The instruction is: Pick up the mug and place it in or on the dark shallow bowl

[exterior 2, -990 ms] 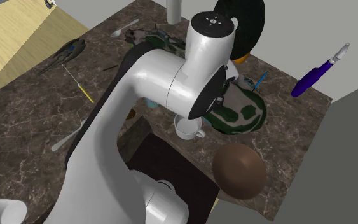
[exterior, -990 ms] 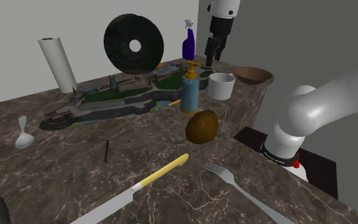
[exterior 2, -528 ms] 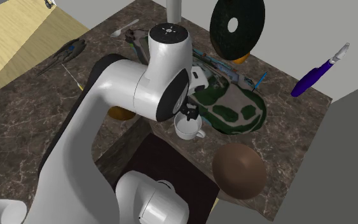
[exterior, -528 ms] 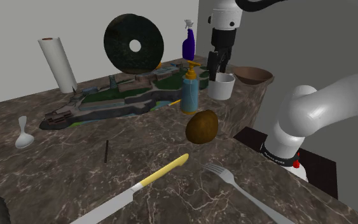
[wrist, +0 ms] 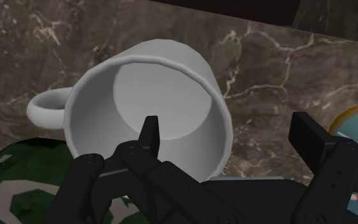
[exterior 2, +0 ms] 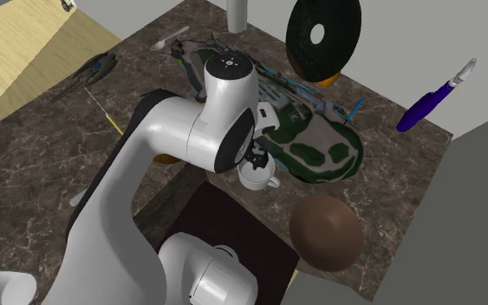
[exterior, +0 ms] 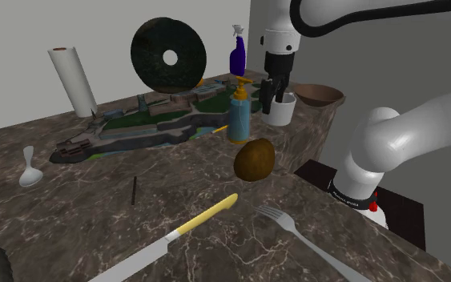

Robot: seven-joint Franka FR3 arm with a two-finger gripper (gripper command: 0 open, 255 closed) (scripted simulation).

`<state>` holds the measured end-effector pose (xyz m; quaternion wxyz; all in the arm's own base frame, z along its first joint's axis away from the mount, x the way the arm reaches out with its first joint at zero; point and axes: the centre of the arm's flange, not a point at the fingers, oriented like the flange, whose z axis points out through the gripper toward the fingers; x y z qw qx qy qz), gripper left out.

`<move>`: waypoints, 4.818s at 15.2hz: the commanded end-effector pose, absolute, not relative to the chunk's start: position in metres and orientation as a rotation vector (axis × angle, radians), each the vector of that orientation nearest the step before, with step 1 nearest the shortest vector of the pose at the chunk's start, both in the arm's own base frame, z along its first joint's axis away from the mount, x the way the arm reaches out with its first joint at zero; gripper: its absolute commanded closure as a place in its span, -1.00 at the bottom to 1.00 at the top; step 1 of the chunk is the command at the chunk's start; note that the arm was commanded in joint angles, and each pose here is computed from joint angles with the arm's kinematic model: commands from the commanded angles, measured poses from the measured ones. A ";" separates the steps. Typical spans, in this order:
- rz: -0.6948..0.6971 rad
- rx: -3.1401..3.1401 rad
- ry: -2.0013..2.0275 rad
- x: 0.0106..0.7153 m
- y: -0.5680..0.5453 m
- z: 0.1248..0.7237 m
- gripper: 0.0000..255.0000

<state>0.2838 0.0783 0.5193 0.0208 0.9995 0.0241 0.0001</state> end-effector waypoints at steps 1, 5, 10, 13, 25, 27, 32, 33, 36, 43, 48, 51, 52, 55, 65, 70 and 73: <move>0.001 3.099 0.075 0.283 0.078 0.517 -1.00; 0.001 3.099 0.075 0.283 0.078 0.517 -1.00; 0.001 3.099 0.075 0.283 0.078 0.517 1.00; 0.001 3.099 0.075 0.283 0.078 0.517 1.00; 0.001 3.099 0.075 0.283 0.078 0.559 1.00; 0.001 3.099 0.075 0.283 0.078 0.570 1.00; 0.001 3.099 0.075 0.283 0.078 0.596 1.00; 0.001 3.099 0.075 0.283 0.078 0.601 1.00; 0.001 3.099 0.075 0.283 0.078 0.617 1.00; 0.001 3.099 0.075 0.274 0.040 0.642 1.00; 0.001 3.099 0.075 0.259 -0.024 0.647 1.00; 0.001 3.099 0.075 0.249 -0.062 0.651 1.00; 0.001 3.099 0.075 0.246 -0.075 0.652 1.00; 0.001 3.099 0.075 0.237 -0.114 0.656 1.00; 0.001 3.099 0.075 0.223 -0.171 0.634 1.00; 0.001 3.099 0.075 0.223 -0.171 0.608 1.00; 0.001 3.099 0.075 0.223 -0.171 0.592 1.00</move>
